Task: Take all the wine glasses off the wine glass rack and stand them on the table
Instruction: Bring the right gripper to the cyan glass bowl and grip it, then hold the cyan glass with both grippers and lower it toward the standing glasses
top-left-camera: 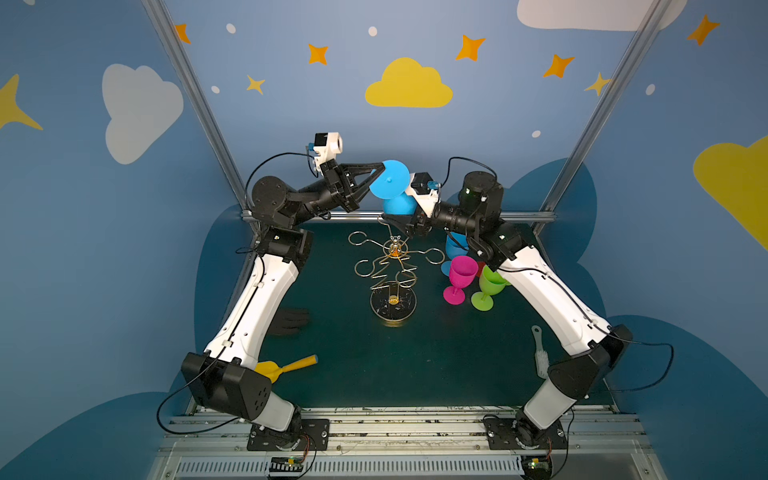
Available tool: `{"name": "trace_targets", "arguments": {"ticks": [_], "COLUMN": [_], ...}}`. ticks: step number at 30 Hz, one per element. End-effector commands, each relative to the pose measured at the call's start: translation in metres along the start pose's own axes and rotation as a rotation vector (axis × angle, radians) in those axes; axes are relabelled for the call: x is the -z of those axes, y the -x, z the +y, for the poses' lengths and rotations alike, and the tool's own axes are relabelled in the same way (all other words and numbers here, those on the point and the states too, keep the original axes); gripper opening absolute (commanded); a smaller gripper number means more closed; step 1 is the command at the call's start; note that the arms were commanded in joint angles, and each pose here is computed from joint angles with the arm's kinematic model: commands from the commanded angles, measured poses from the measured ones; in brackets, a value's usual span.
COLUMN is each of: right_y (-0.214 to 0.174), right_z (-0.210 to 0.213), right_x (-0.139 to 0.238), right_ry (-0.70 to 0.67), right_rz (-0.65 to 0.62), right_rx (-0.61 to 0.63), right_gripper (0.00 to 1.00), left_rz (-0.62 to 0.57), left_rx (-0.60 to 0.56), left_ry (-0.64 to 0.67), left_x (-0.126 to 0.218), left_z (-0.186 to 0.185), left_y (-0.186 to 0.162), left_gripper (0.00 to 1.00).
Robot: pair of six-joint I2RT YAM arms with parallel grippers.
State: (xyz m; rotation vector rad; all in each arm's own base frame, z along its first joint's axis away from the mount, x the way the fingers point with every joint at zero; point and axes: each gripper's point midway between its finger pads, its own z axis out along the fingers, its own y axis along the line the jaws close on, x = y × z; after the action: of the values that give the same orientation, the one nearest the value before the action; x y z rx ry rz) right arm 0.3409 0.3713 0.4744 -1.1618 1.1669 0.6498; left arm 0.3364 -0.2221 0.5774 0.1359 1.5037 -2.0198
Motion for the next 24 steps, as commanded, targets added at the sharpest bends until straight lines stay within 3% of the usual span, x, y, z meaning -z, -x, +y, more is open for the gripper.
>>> {"name": "trace_targets", "arguments": {"ticks": [1, 4, 5, 7, 9, 13, 16, 20, 24], "right_y": [0.011, 0.012, 0.013, 0.015, 0.015, 0.009, -0.005, -0.027, -0.044], "right_z": [0.003, 0.005, 0.006, 0.007, 0.009, 0.014, 0.017, 0.024, 0.033], "right_x": [0.013, 0.019, 0.022, 0.029, 0.038, 0.063, 0.084, 0.111, 0.126], "right_ry": [-0.032, -0.053, -0.060, -0.075, -0.092, -0.146, -0.204, -0.261, -0.273], "right_rz": [-0.002, 0.010, 0.013, 0.021, 0.039, 0.105, 0.194, 0.334, 0.448], "right_rx": [-0.019, -0.042, -0.053, -0.066, -0.118, -0.196, -0.252, -0.335, -0.414], "right_gripper": [0.57, 0.51, 0.49, 0.46, 0.43, 0.37, 0.35, 0.35, 0.34], "left_rz": [-0.014, -0.013, -0.012, -0.014, -0.019, -0.031, -0.047, -0.067, -0.061], "left_rx": [-0.089, -0.098, -0.106, -0.117, -0.139, -0.268, -0.445, -0.809, -1.149], "left_ry": [-0.053, -0.038, -0.034, -0.019, 0.005, 0.070, 0.178, 0.318, 0.353], "left_x": [0.003, 0.004, 0.004, 0.004, 0.006, 0.012, 0.021, 0.034, 0.040], "left_z": [-0.031, -0.028, -0.027, -0.025, -0.022, -0.019, -0.007, 0.016, 0.034], "left_y": [-0.005, -0.005, -0.005, -0.005, -0.006, -0.011, -0.013, -0.015, -0.023], "left_gripper": [0.03, 0.07, 0.14, 0.39, 0.53, 0.62, 0.62, 0.60, 0.59]}}
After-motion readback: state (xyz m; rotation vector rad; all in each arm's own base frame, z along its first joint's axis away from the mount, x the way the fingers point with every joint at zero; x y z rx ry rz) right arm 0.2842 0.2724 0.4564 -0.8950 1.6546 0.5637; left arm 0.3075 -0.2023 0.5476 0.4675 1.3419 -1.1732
